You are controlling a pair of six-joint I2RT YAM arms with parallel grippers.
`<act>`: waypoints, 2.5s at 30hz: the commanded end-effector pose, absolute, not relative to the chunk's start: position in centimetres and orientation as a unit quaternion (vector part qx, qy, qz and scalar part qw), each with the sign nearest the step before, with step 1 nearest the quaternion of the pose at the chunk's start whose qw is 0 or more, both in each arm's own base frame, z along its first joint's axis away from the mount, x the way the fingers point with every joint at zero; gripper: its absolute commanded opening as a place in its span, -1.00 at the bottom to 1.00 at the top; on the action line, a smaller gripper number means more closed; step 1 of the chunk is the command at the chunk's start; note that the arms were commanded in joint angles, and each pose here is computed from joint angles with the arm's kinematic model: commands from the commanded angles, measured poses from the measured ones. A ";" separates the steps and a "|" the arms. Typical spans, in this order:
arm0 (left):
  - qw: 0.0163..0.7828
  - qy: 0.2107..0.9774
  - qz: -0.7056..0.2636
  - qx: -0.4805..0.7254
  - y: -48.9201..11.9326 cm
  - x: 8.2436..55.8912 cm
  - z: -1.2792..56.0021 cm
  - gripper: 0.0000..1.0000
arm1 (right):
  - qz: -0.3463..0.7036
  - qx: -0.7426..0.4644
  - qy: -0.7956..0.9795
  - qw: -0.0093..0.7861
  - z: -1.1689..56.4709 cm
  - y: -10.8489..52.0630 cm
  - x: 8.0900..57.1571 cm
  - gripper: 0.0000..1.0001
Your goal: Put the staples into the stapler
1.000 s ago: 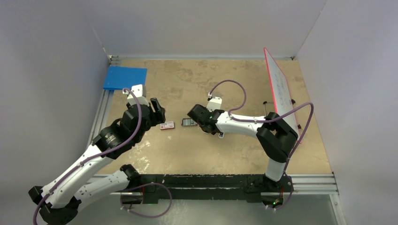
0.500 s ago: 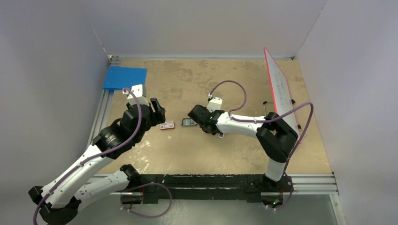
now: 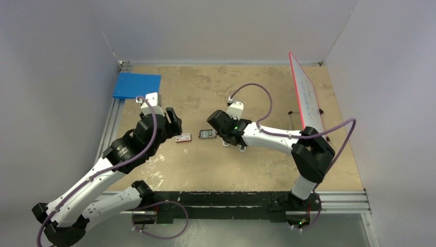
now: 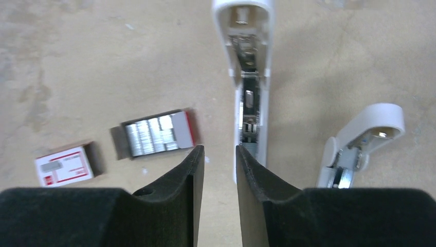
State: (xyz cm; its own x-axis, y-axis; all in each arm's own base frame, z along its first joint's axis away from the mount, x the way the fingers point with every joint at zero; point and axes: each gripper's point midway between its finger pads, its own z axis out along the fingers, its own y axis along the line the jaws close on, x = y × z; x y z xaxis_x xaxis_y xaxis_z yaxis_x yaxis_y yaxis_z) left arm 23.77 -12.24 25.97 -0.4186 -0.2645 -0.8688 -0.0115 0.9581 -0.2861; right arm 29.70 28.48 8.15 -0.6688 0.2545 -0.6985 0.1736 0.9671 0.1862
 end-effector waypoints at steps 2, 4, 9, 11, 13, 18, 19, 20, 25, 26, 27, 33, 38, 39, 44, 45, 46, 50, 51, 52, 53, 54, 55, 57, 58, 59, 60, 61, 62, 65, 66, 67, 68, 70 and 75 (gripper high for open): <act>0.547 0.821 -0.133 -0.094 -12.2 24.0 26.8 0.23 | 0.117 0.070 0.898 0.419 11.6 31.6 30.9 -0.50; 0.547 0.821 -0.134 -0.094 -12.2 23.9 26.8 0.22 | 0.117 0.047 0.901 0.416 11.1 32.9 30.8 -0.59; 0.549 0.820 -0.132 -0.096 -11.9 23.8 27.0 0.22 | 0.108 -0.006 0.899 0.425 10.7 36.4 30.5 -0.60; 0.550 0.819 -0.132 -0.096 -11.8 23.8 27.0 0.22 | 0.103 -0.015 0.900 0.423 10.2 37.4 30.6 -0.60; 0.551 0.819 -0.130 -0.095 -11.8 23.8 27.0 0.22 | 0.096 -0.018 0.902 0.420 9.4 37.8 30.8 -0.60; 0.552 0.818 -0.128 -0.096 -11.6 23.7 27.1 0.22 | 0.060 -0.002 0.913 0.404 7.2 37.2 30.8 -0.47; 0.552 0.818 -0.128 -0.096 -11.6 23.7 27.1 0.22 | 0.057 -0.002 0.913 0.403 6.9 37.1 30.9 -0.44; 0.552 0.818 -0.128 -0.096 -11.6 23.7 27.1 0.22 | 0.056 -0.003 0.914 0.402 6.7 37.1 30.8 -0.42; 0.552 0.819 -0.126 -0.095 -11.6 23.7 27.1 0.22 | 0.041 0.000 0.915 0.402 5.6 36.7 31.1 -0.41; 0.552 0.819 -0.126 -0.095 -11.6 23.7 27.0 0.22 | 0.036 0.002 0.914 0.404 5.5 36.5 31.1 -0.40; 0.552 0.819 -0.126 -0.095 -11.6 23.7 27.1 0.23 | 0.031 0.005 0.914 0.405 5.6 36.3 31.2 -0.39; 0.550 0.820 -0.125 -0.094 -11.6 23.8 26.9 0.22 | 0.026 0.013 0.914 0.404 5.1 35.5 31.5 -0.28; 0.550 0.821 -0.124 -0.093 -11.7 23.9 26.9 0.22 | 0.022 0.012 0.914 0.404 4.7 35.2 32.2 -0.20; 0.550 0.821 -0.122 -0.091 -11.8 23.9 26.8 0.22 | 0.018 0.012 0.914 0.405 4.7 35.0 32.4 -0.19; 0.548 0.824 -0.118 -0.088 -11.8 24.1 26.6 0.22 | 0.022 0.010 0.913 0.408 4.8 34.9 33.0 -0.15; 0.547 0.824 -0.118 -0.087 -11.9 24.1 26.6 0.22 | 0.023 0.008 0.913 0.407 4.8 35.0 32.9 -0.16; 0.547 0.824 -0.119 -0.087 -11.9 24.0 26.6 0.22 | 0.025 0.006 0.914 0.406 4.6 35.0 32.9 -0.18; 0.548 0.824 -0.118 -0.088 -11.8 24.0 26.6 0.21 | 0.031 -0.004 0.916 0.401 4.3 35.3 32.8 -0.29; 0.548 0.823 -0.118 -0.088 -11.8 24.0 26.6 0.21 | 0.032 -0.004 0.916 0.400 4.3 35.4 32.7 -0.30; 0.547 0.824 -0.118 -0.088 -11.8 24.0 26.6 0.21 | 0.032 -0.005 0.916 0.399 4.3 35.4 32.7 -0.30; 0.548 0.824 -0.118 -0.089 -11.8 24.0 26.6 0.21 | 0.032 -0.007 0.917 0.398 4.2 35.5 32.7 -0.30; 0.548 0.823 -0.119 -0.088 -11.8 24.0 26.6 0.21 | 0.032 -0.008 0.918 0.396 4.1 35.5 32.6 -0.30; 0.548 0.823 -0.119 -0.089 -11.8 24.0 26.7 0.21 | 0.030 -0.009 0.918 0.394 4.0 35.5 32.6 -0.30; 0.548 0.823 -0.119 -0.089 -11.8 24.0 26.7 0.21 | 0.029 -0.009 0.920 0.390 3.7 35.5 32.5 -0.30; 0.548 0.823 -0.119 -0.089 -11.8 24.0 26.7 0.21 | 0.028 -0.009 0.921 0.388 3.5 35.5 32.5 -0.30; 0.548 0.823 -0.119 -0.089 -11.8 24.0 26.7 0.21 | 0.028 -0.009 0.923 0.385 3.3 35.5 32.4 -0.30; 0.549 0.823 -0.120 -0.089 -11.8 24.0 26.7 0.21 | 0.029 -0.010 0.924 0.381 3.0 35.5 32.3 -0.30; 0.548 0.823 -0.119 -0.089 -11.8 24.0 26.7 0.21 | 0.029 -0.008 0.925 0.378 2.8 35.5 32.2 -0.31; 0.548 0.823 -0.119 -0.089 -11.8 24.0 26.6 0.21 | 0.030 -0.008 0.926 0.376 2.6 35.5 32.1 -0.32; 0.548 0.823 -0.119 -0.088 -11.8 24.0 26.7 0.21 | 0.035 -0.006 0.926 0.376 2.7 35.7 32.1 -0.42; 0.548 0.823 -0.119 -0.088 -11.8 24.0 26.7 0.21 | 0.037 -0.005 0.926 0.376 2.8 35.7 32.1 -0.45; 0.548 0.823 -0.119 -0.088 -11.8 24.0 26.7 0.21 | 0.039 -0.004 0.926 0.376 2.9 35.7 32.1 -0.49; 0.548 0.823 -0.119 -0.088 -11.8 24.0 26.7 0.21 | 0.039 -0.003 0.925 0.377 3.0 35.7 32.1 -0.56; 0.547 0.824 -0.118 -0.088 -11.8 24.0 26.6 0.21 | 0.039 0.000 0.925 0.379 3.4 35.6 32.2 -0.64; 0.547 0.824 -0.118 -0.088 -11.8 24.0 26.6 0.21 | 0.046 0.013 0.918 0.393 4.8 35.5 32.5 -0.70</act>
State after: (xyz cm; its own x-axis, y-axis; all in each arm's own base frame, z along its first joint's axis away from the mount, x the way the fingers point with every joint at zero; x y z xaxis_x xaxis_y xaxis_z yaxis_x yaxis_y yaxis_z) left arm 23.63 -12.09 26.23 -0.4113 -0.2723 -0.8699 -0.0102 0.9557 -0.2943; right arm 32.19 35.64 2.87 -0.7090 0.0192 -0.7050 -0.0355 0.9974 0.0629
